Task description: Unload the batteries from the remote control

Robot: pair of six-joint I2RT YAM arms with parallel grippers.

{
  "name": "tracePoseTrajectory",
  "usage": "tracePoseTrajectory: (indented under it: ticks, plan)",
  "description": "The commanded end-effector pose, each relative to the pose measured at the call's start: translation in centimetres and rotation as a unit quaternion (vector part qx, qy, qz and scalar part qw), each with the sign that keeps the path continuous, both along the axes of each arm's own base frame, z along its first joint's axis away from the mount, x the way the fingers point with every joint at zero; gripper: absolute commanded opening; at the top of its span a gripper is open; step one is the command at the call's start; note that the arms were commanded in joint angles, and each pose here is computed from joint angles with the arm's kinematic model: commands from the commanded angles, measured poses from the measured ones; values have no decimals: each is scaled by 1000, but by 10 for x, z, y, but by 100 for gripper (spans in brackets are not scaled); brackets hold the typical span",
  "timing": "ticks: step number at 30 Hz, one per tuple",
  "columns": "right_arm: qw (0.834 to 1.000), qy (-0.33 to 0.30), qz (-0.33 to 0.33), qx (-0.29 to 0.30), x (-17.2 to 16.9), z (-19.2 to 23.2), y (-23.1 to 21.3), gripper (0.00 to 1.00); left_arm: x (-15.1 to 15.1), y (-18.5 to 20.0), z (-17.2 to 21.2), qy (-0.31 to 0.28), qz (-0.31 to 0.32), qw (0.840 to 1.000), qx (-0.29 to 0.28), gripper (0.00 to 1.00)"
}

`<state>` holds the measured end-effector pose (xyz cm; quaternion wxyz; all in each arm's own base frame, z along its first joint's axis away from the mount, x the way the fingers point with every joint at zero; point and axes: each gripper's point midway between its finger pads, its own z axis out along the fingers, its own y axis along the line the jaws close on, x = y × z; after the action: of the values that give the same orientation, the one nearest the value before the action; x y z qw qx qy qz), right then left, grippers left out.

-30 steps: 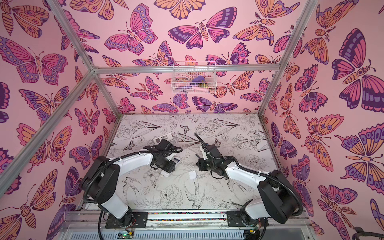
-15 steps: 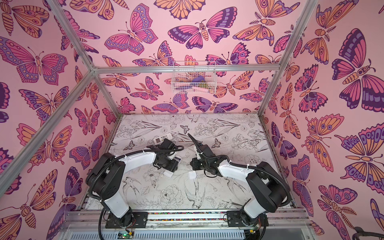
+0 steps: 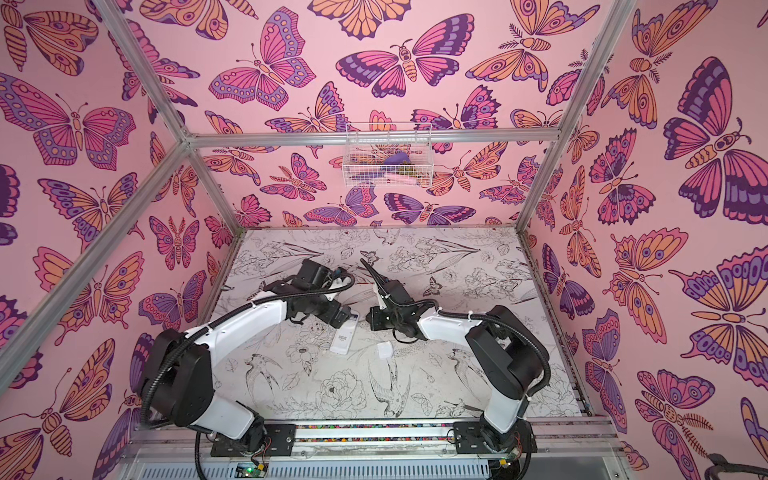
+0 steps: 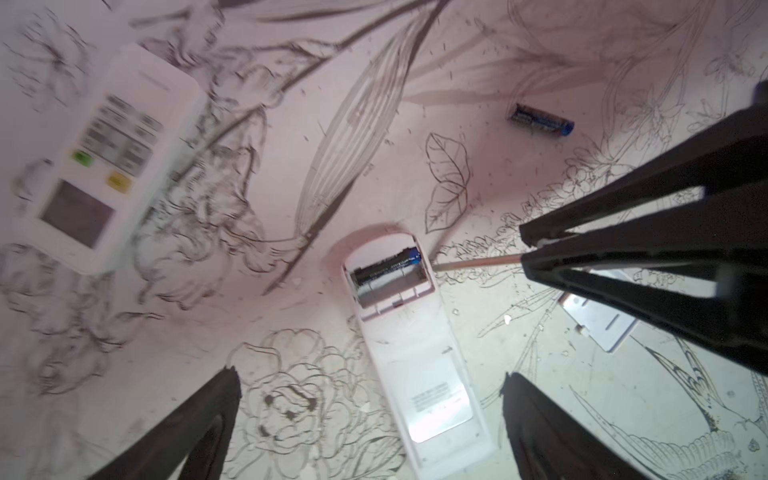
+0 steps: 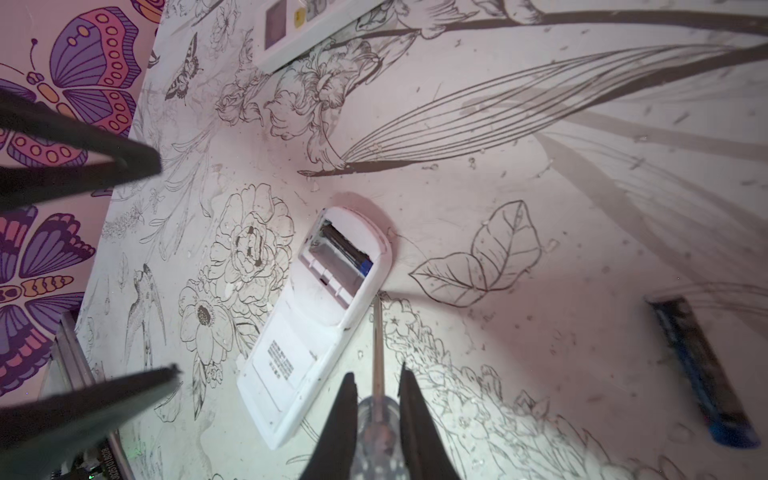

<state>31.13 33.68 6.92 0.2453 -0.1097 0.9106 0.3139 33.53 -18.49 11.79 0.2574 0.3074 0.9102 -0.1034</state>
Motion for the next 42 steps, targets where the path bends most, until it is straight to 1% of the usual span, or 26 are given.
tracePoseTrajectory:
  ticks: [1,3,5,6,8,10,14,16,19,23,25,28,32,35,38,42]
  plan:
    - [999,12,40,-1,-8,-9,20,0,-1,2,25,-44,-117,992,3,100]
    - [998,14,57,2,-9,-11,31,0,-6,6,28,-68,-188,980,17,100]
    - [997,15,70,9,-10,-12,40,0,-11,10,25,-80,-238,968,26,99]
    - [997,16,77,13,-11,-12,45,0,-17,11,21,-74,-263,962,22,100]
    - [995,16,94,30,-14,-9,56,0,-36,13,16,-58,-323,944,8,100]
    - [993,16,111,41,-16,-7,64,0,-49,16,10,-48,-369,928,2,100]
    - [992,13,119,40,-18,-6,66,0,-58,28,-9,-49,-430,901,22,100]
    - [992,-5,121,34,-17,0,61,0,-61,33,-18,-48,-446,893,27,100]
    - [991,-35,124,30,-19,12,50,0,-64,40,-28,-47,-459,887,20,100]
    - [985,-76,149,45,-30,31,43,0,-66,48,-47,-47,-481,875,30,100]
    - [982,-94,153,54,-34,37,41,0,-66,50,-55,-50,-487,872,33,99]
    - [975,-115,171,84,-45,43,44,0,-66,49,-64,-52,-495,867,28,98]
    - [961,-154,219,76,-61,43,59,0,-68,48,-73,-62,-508,859,25,97]
    - [956,-158,238,66,-65,36,70,0,-68,48,-80,-65,-524,849,27,97]
    - [954,-163,239,78,-62,36,78,0,-63,48,-85,-71,-529,845,31,97]
    - [957,-158,229,86,-57,30,86,0,-62,51,-95,-68,-544,836,37,95]
